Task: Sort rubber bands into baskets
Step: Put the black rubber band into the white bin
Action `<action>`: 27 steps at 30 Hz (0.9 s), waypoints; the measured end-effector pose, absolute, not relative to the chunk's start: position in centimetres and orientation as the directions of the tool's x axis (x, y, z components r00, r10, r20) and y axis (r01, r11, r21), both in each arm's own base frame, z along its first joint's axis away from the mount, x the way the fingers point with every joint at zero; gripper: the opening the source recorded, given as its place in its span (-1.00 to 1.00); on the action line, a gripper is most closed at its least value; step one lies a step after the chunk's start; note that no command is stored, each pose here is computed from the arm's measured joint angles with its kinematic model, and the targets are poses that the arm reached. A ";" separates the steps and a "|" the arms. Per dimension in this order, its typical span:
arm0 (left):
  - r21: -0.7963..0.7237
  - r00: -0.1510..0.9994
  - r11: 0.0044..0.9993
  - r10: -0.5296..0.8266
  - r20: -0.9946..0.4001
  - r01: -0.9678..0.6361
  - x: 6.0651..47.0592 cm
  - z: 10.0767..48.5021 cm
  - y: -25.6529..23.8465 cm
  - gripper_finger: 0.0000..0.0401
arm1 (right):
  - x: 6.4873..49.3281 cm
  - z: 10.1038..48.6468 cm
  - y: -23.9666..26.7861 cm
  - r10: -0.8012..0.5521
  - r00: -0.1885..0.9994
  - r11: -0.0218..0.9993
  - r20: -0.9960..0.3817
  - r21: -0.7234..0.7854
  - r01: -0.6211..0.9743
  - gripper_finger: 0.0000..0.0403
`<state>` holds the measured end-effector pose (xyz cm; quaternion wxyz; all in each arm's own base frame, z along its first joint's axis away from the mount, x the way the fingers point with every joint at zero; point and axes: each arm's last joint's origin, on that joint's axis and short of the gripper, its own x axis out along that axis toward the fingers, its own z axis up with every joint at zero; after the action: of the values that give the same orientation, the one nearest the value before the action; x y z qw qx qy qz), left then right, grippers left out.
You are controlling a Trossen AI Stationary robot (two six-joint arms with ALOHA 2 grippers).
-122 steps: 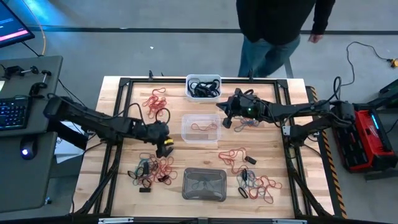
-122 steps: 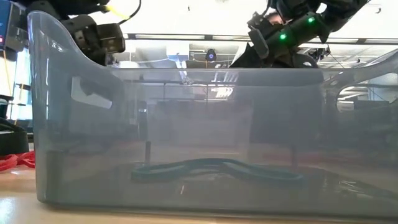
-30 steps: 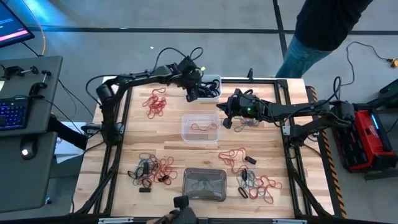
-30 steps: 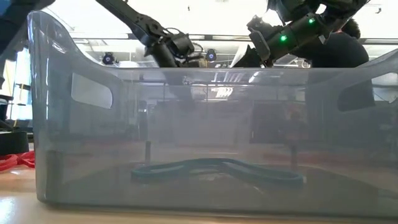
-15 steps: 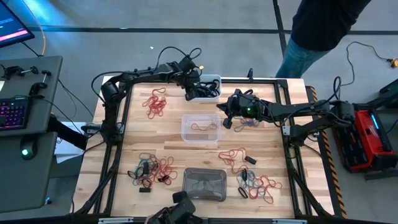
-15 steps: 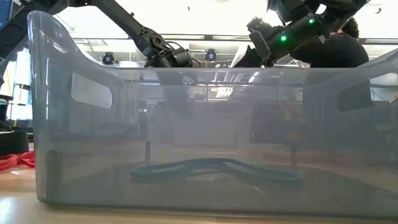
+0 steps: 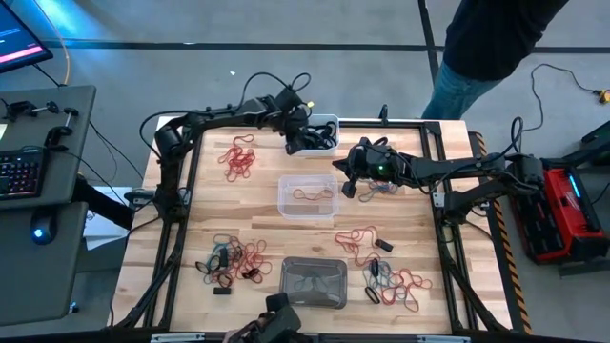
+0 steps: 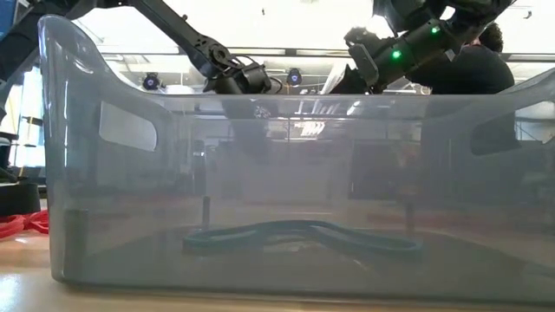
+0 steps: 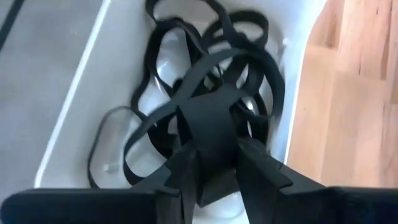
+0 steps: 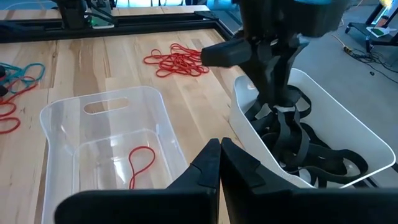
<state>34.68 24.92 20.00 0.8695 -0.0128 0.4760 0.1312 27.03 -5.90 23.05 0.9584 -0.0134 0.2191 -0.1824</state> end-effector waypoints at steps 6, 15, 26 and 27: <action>0.110 0.533 0.960 0.237 -0.812 -0.258 34.4 21.2 24.8 -0.51 | 27.0 23.0 -5.9 -0.355 0.836 0.933 -0.418 -0.102 0.345 -1.00; 0.111 0.522 0.960 0.234 -0.820 -0.256 34.2 21.4 24.7 -0.39 | 27.0 23.0 -5.9 -0.355 0.836 0.933 -0.419 -0.102 0.345 -1.00; 0.150 0.620 0.967 0.248 -0.745 -0.208 34.5 21.9 22.4 -0.91 | 27.0 23.0 -5.9 -0.355 0.836 0.933 -0.419 -0.103 0.345 -1.00; 0.157 0.642 0.966 0.254 -0.723 -0.206 34.4 22.2 21.9 -0.95 | 27.0 23.0 -5.9 -0.355 0.835 0.933 -0.419 -0.103 0.345 -1.00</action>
<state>34.43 21.88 22.19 0.9056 0.0298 0.4034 0.1272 27.01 -5.90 23.01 0.9579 -0.0114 0.2210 -0.1829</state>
